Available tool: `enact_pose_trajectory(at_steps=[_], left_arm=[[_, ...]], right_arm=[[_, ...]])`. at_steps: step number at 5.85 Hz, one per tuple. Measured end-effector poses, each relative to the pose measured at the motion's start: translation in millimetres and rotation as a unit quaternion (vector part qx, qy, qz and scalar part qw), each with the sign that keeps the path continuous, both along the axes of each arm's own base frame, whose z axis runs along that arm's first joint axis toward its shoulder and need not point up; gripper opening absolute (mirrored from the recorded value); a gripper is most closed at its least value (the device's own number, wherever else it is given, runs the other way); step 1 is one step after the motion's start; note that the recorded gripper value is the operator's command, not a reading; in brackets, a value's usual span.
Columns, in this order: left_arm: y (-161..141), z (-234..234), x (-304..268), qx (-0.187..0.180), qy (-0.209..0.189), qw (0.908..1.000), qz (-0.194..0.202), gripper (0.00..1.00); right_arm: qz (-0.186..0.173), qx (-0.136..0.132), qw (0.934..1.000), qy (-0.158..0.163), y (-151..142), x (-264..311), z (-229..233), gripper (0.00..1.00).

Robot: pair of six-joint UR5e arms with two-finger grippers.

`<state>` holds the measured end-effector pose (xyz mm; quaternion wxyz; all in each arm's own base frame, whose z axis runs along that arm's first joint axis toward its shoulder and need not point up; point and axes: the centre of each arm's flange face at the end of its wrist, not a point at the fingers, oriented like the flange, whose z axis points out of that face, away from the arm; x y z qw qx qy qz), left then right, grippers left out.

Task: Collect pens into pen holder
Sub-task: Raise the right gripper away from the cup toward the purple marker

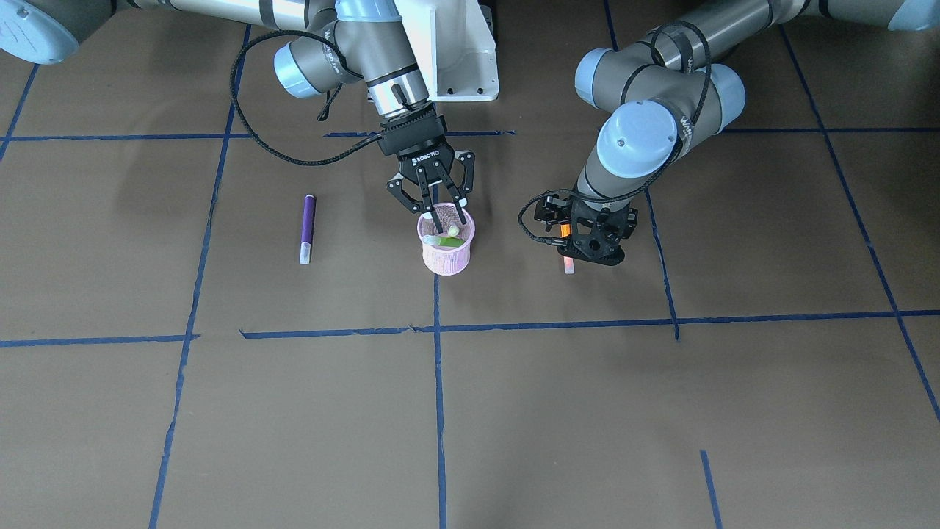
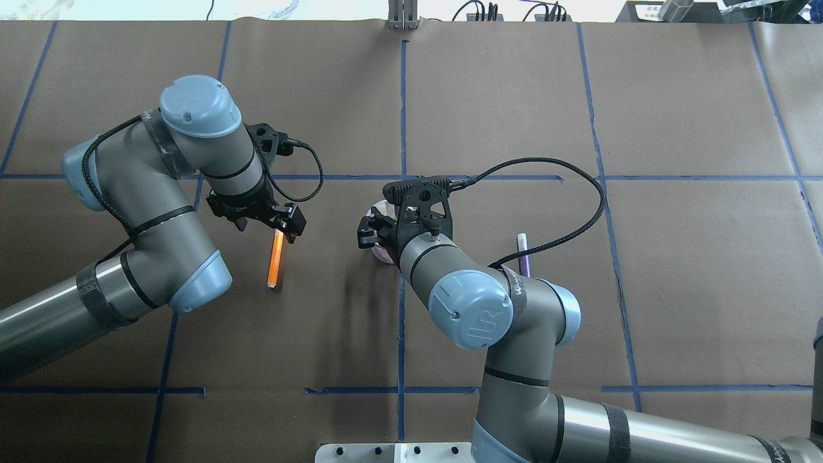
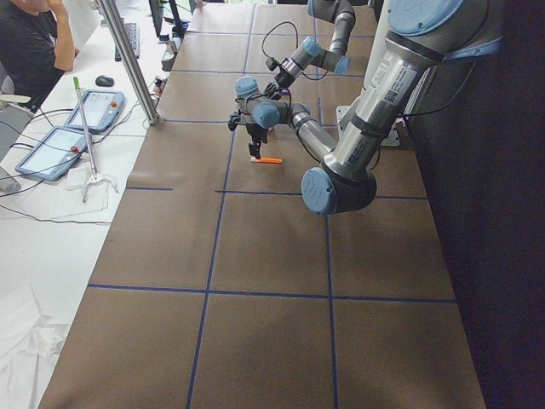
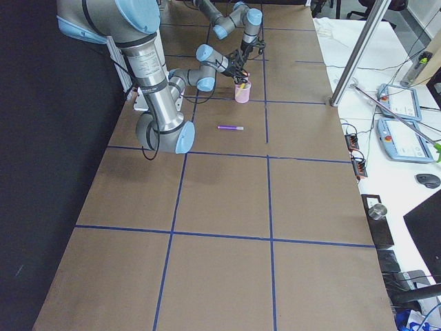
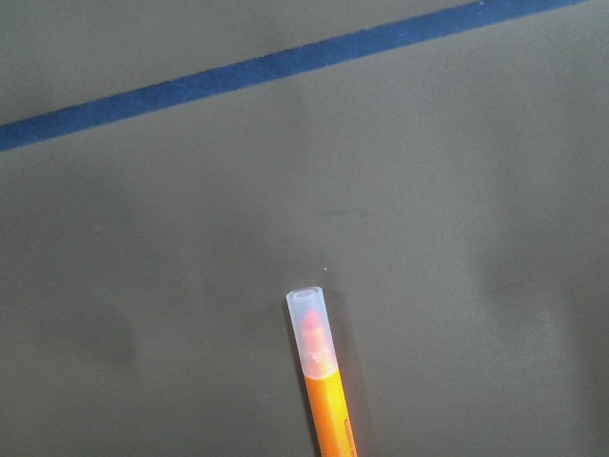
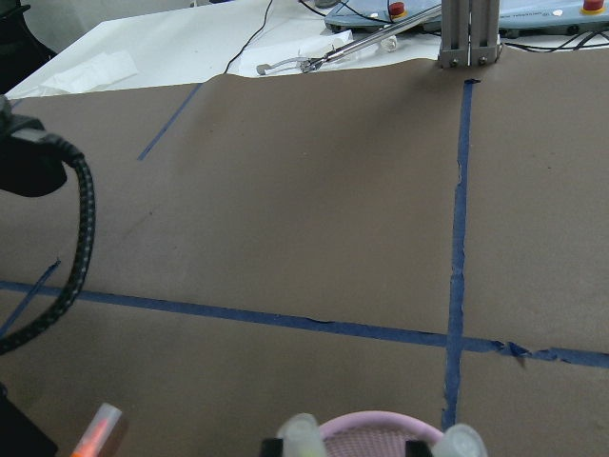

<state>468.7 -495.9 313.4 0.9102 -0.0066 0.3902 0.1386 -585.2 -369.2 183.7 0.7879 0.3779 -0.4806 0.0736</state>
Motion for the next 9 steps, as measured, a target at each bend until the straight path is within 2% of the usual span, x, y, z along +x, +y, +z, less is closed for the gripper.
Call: enact_pose_trajectory(at_steps=[2,4,5,7,9], left_arm=[[0.7,3.9,2.7,-0.002,-0.003,1.0000,0.001,1.00],[11.0,11.7,14.3,-0.003,-0.008,0.9999,0.012,1.00],[16.0,13.2,19.4,-0.003,-0.010,0.9998,0.017,1.00],[22.5,19.6,30.2,-0.008,-0.016,0.9996,0.024,1.00],[20.8,26.1,37.0,-0.007,-0.020,0.9996,0.016,1.00]], right_arm=[[0.015,0.007,0.9998,-0.013,-26.1,19.5,-23.3,1.00],[0.000,-0.010,0.9998,-0.017,-78.0,58.2,-30.1,1.00],[-0.008,-0.024,0.9996,-0.009,-100.0,75.6,-25.4,1.00],[-0.053,-0.067,0.9961,0.024,-136.7,113.6,2.0,1.00],[-0.079,-0.083,0.9923,0.045,-145.0,140.1,37.9,1.00]])
